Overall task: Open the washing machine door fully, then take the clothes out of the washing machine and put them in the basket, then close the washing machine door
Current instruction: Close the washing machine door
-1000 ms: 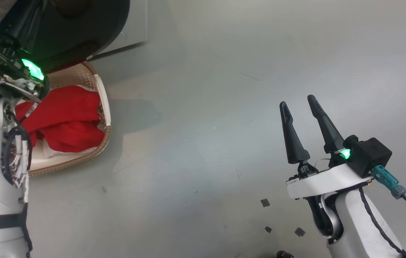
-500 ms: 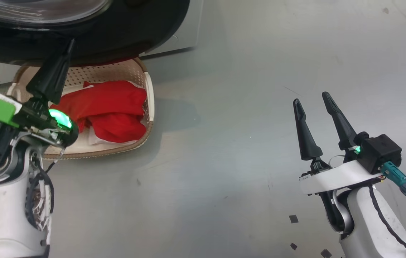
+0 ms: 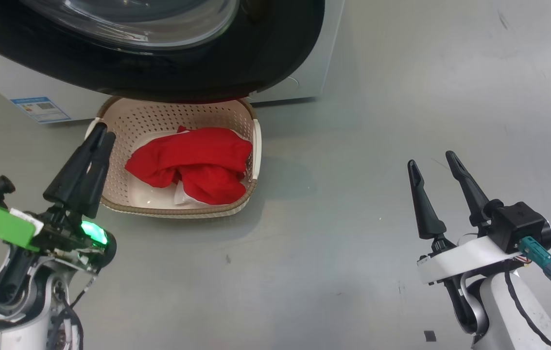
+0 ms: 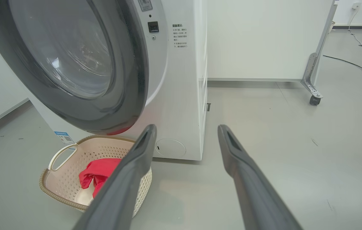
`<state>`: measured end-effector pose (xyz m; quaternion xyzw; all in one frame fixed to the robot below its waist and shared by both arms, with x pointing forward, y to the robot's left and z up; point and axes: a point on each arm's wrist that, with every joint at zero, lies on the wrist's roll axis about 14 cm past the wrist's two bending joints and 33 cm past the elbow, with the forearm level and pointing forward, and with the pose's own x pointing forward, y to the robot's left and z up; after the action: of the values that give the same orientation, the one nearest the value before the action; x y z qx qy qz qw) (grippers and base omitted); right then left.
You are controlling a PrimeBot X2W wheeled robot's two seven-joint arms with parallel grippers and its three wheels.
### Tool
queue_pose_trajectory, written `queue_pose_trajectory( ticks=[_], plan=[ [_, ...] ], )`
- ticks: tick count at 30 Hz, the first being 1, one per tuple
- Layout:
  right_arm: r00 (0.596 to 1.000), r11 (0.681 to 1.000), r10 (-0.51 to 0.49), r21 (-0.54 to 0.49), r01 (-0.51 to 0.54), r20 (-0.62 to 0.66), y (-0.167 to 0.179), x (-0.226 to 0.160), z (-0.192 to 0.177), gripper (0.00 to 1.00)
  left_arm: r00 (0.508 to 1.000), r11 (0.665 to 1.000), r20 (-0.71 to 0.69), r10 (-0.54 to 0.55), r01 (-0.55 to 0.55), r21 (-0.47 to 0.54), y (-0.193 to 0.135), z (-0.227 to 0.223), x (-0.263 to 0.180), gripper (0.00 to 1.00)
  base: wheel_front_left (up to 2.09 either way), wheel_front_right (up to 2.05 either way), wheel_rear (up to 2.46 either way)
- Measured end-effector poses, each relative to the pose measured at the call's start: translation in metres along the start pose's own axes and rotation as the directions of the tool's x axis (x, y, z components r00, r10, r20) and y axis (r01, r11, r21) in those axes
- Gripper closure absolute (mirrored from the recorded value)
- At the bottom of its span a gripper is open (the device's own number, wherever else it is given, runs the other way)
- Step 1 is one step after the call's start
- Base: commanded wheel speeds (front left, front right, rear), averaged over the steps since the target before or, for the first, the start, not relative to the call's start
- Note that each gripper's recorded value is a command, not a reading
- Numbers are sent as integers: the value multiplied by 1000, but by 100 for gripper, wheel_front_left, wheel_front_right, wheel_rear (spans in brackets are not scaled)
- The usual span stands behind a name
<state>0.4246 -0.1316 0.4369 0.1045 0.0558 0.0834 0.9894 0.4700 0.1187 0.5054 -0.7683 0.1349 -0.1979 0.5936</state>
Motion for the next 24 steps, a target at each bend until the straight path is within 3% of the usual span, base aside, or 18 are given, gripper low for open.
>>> queue_pose_trajectory(
  ticks=[1,3,4,19,24],
  plan=[
    [1000,1000,6,1,-6,-1,2,-1,0,0,1000,1000,0,0,0,1,-2,-1,-6,52,0,0,0],
    [1000,1000,20,2,-20,3,7,-1,1,0,1000,1000,15,4,-4,6,-4,-2,-17,14,0,0,0],
    [1000,1000,27,2,-27,7,10,-1,3,0,1000,1000,24,6,-6,9,-5,-2,-23,0,0,0,0],
    [996,997,77,2,-77,48,33,-15,20,0,962,999,270,-31,23,35,-32,16,-88,0,0,0,0],
    [995,997,71,0,-72,65,32,-20,26,0,933,973,359,-34,-51,223,-44,24,-97,0,0,0,0]
  ],
)
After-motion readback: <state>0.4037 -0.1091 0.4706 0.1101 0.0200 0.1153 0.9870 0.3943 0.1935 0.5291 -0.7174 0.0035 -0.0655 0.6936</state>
